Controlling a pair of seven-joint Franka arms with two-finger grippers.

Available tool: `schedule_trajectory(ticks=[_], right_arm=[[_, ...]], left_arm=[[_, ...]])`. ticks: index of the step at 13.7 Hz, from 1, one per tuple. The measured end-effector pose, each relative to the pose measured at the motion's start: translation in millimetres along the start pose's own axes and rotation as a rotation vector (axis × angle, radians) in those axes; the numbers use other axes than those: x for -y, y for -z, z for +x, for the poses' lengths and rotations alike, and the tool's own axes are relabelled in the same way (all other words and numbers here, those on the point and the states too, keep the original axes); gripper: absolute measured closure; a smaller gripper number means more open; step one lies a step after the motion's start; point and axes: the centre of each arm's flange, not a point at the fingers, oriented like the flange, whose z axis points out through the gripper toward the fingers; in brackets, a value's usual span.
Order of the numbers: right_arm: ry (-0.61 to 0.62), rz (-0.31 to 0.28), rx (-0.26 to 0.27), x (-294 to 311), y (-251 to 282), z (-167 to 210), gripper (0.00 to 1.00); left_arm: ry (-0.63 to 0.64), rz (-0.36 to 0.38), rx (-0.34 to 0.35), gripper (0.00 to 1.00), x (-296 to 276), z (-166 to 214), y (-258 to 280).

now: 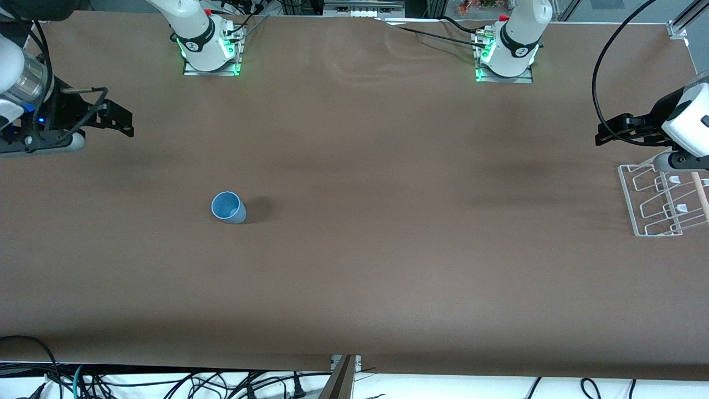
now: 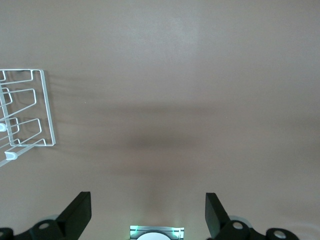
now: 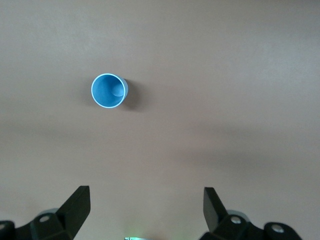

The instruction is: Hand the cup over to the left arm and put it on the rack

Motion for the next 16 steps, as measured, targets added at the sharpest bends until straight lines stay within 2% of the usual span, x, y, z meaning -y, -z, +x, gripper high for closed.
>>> schedule_trajectory(ticks=[3, 6, 9, 13, 16], right_arm=[[0.007, -0.004, 0.051, 3.9, -31.3, 17.8, 0.0], [0.016, -0.005, 0.077, 8.7, -68.5, 41.4, 0.0], [0.061, 0.006, 0.126, 37.3, -122.9, 66.1, 0.0], [0.093, -0.001, 0.108, 60.6, -212.8, 100.6, 0.0], [0.097, -0.002, 0.092, 64.5, -252.7, 115.5, 0.01]], left_arm=[[0.0, 0.0, 0.002, 0.0, 0.0, 0.9, -1.3], [0.0, 0.0, 0.009, 0.0, 0.0, 3.3, -4.5], [0.001, -0.01, 0.01, 0.0, 0.3, 4.1, -5.2], [0.003, -0.015, 0.01, 0.0, 1.2, 4.2, -5.1], [0.004, -0.015, 0.01, 0.0, 1.8, 4.2, -5.1]])
